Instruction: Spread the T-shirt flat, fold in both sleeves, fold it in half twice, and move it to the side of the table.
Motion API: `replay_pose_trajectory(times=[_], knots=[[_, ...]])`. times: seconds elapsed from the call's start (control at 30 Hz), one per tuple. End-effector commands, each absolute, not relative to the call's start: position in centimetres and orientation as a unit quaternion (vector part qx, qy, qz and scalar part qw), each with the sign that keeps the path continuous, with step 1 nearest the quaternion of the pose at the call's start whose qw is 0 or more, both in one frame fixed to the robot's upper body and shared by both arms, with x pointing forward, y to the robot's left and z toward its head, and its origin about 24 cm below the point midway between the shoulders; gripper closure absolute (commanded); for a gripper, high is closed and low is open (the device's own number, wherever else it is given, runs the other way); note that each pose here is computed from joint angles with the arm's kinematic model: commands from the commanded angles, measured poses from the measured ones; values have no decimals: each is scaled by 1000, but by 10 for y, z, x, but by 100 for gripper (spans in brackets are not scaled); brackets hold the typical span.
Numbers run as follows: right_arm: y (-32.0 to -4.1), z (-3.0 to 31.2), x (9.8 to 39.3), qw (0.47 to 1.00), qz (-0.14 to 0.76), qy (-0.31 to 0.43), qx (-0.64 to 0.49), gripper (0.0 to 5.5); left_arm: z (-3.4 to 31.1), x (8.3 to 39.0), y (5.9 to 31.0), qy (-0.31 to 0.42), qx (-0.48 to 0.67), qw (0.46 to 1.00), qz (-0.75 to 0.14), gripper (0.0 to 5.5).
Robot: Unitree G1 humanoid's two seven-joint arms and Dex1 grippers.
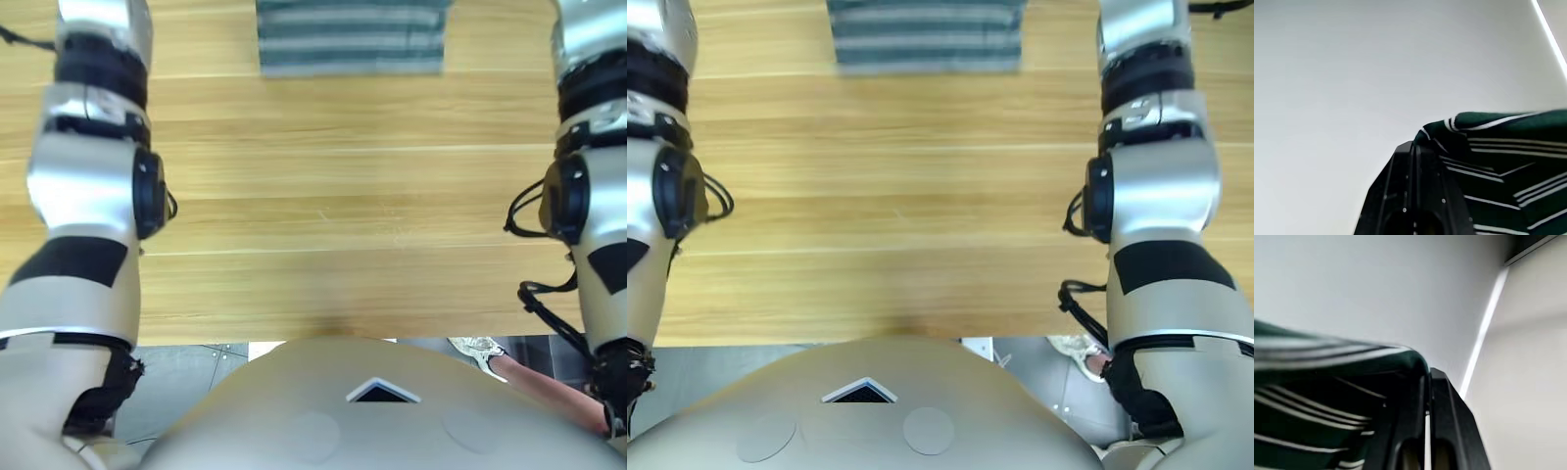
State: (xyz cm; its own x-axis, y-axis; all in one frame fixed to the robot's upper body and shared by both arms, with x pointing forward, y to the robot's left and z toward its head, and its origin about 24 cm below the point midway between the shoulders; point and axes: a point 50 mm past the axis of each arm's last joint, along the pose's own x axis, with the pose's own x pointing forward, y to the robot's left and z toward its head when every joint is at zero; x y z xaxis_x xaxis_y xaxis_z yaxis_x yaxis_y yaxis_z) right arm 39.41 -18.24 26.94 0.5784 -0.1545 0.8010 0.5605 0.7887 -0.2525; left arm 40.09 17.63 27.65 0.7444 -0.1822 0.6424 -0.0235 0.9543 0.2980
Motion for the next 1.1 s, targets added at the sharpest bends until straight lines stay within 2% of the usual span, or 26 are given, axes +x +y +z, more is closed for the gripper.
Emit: replay_pose_trajectory(times=[0.03, 0.1, 0.17, 0.23, 0.3, 0.4, 0.5, 0.6, 0.77, 0.83, 0.97, 1.1], knots=[[-195, 215, 380, 863, -104, -396, -296, 549, 171, 380, 201, -256, 209, 936, -121, 550], [-204, 159, 356, 880, 12, -352, -320, 549, 82, 338, 199, -153, 253, 927, -231, 550], [-211, 110, 320, 876, 138, -300, -350, 549, 17, 286, 200, -58, 260, 902, -338, 550], [-219, 69, 279, 859, 268, -226, -373, 549, -22, 243, 207, 25, 268, 873, -408, 550], [-230, 48, 255, 852, 314, -167, -383, 549, -42, 216, 218, 87, 299, 836, -452, 550], [-250, 28, 231, 851, 342, -81, -390, 549, -39, 196, 229, 91, 295, 822, -478, 550], [-259, 10, 215, 832, 366, -11, -417, 549, -32, 196, 243, 95, 303, 838, -443, 550], [-261, 3, 203, 823, 377, 15, -424, 549, -21, 199, 257, 82, 296, 873, -379, 550], [-259, 1, 184, 824, 386, 28, -413, 549, -19, 181, 263, 90, 295, 884, -351, 550], [-260, 4, 178, 825, 386, 24, -412, 513, -17, 176, 267, 98, 291, 885, -349, 518], [-256, 13, 172, 832, 396, 6, -388, 445, -16, 161, 259, 96, 281, 878, -376, 453], [-247, 19, 158, 835, 421, -10, -355, 373, -7, 155, 245, 57, 261, 884, -384, 386]])
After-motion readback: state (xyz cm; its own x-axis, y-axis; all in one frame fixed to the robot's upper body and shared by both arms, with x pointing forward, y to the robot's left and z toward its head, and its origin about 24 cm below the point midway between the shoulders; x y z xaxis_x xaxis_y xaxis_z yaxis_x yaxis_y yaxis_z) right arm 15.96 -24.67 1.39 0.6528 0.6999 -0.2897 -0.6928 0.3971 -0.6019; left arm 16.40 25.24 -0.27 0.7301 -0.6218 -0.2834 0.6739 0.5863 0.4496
